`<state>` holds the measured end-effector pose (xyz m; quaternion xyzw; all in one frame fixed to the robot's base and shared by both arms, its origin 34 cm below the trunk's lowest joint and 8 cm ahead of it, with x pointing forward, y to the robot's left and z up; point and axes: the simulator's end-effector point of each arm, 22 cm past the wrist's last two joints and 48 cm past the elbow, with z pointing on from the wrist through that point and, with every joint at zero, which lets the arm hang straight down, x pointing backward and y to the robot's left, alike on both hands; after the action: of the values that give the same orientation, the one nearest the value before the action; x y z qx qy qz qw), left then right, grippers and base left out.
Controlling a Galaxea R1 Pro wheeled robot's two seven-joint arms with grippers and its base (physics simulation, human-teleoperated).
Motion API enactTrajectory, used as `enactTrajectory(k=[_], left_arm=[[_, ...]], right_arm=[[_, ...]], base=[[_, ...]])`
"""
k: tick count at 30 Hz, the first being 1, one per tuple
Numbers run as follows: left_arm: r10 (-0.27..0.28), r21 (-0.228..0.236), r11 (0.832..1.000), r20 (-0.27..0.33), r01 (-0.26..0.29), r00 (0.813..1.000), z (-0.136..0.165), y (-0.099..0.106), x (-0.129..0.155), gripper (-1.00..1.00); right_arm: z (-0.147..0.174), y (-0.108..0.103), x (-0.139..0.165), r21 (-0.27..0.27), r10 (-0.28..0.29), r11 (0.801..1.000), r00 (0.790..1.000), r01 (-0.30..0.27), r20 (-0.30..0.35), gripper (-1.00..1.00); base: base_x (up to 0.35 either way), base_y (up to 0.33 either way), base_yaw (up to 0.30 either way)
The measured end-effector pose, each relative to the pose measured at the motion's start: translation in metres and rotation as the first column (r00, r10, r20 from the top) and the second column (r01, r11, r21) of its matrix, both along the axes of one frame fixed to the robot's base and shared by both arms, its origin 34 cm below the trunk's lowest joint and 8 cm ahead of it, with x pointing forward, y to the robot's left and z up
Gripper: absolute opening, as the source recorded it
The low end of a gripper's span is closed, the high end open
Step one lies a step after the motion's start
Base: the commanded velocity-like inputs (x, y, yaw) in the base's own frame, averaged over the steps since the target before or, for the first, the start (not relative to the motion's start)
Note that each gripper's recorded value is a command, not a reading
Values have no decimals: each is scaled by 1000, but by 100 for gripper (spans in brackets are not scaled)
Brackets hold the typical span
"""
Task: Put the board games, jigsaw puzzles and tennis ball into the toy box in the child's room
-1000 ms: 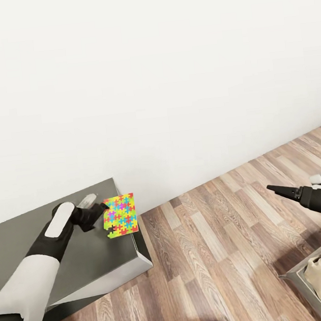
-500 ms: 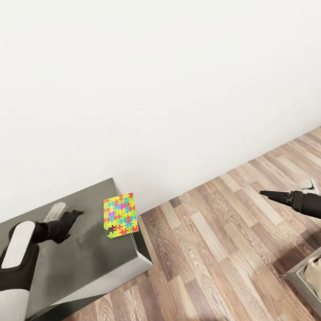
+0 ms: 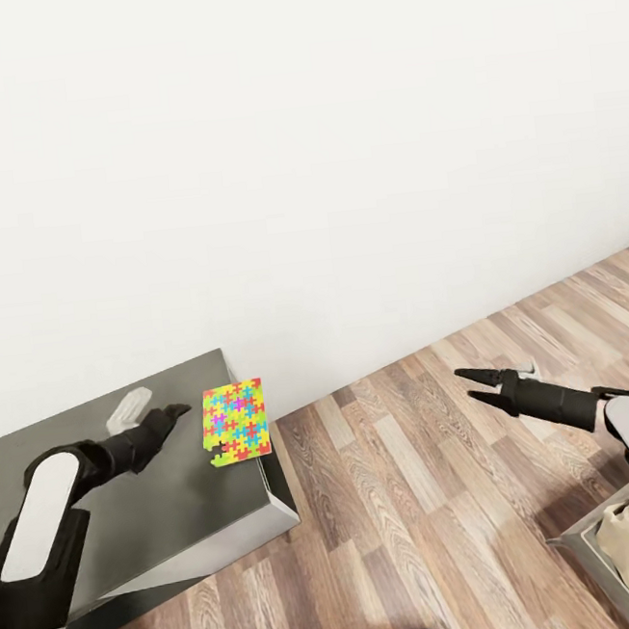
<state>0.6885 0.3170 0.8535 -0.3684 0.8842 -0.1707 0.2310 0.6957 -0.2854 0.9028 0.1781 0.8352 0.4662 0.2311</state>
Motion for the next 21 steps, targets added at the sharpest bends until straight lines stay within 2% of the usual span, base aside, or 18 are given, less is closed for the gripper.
enactTrajectory(k=[3,4,7,8,11,12,14,16,21], left_arm=[[-64,-55,996,17,64,998,4,-52,3,100],[-66,-53,996,17,67,998,4,-52,3,100],[-135,-103,985,50,140,990,17,-102,12,100],[-137,-101,985,50,142,989,17,-102,12,100],[-191,-140,970,77,200,979,29,-143,18,100],[-192,-139,970,77,201,978,29,-143,18,100],[-212,-163,961,91,225,973,35,-164,20,100],[-224,-183,953,105,240,969,41,-179,22,100],[-239,-198,945,126,261,963,52,-197,28,100]], right_arm=[[-26,19,18,25,-5,1000,997,7,-72,100],[-26,19,19,25,-5,1000,997,7,-72,100],[-56,38,29,33,3,999,986,2,-165,100],[-56,38,29,34,3,999,986,2,-165,100],[-83,54,42,25,-12,1000,974,18,-227,100],[-83,54,42,26,-12,1000,974,19,-227,100],[-100,58,49,2,-39,999,969,41,-244,100],[-111,56,57,-30,-75,997,969,70,-234,100],[-119,52,68,-69,-122,991,974,111,-193,100]], base=[[0,0,0],[0,0,0],[0,0,0],[0,0,0],[0,0,0],[0,0,0],[0,0,0],[0,0,0],[0,0,0]])
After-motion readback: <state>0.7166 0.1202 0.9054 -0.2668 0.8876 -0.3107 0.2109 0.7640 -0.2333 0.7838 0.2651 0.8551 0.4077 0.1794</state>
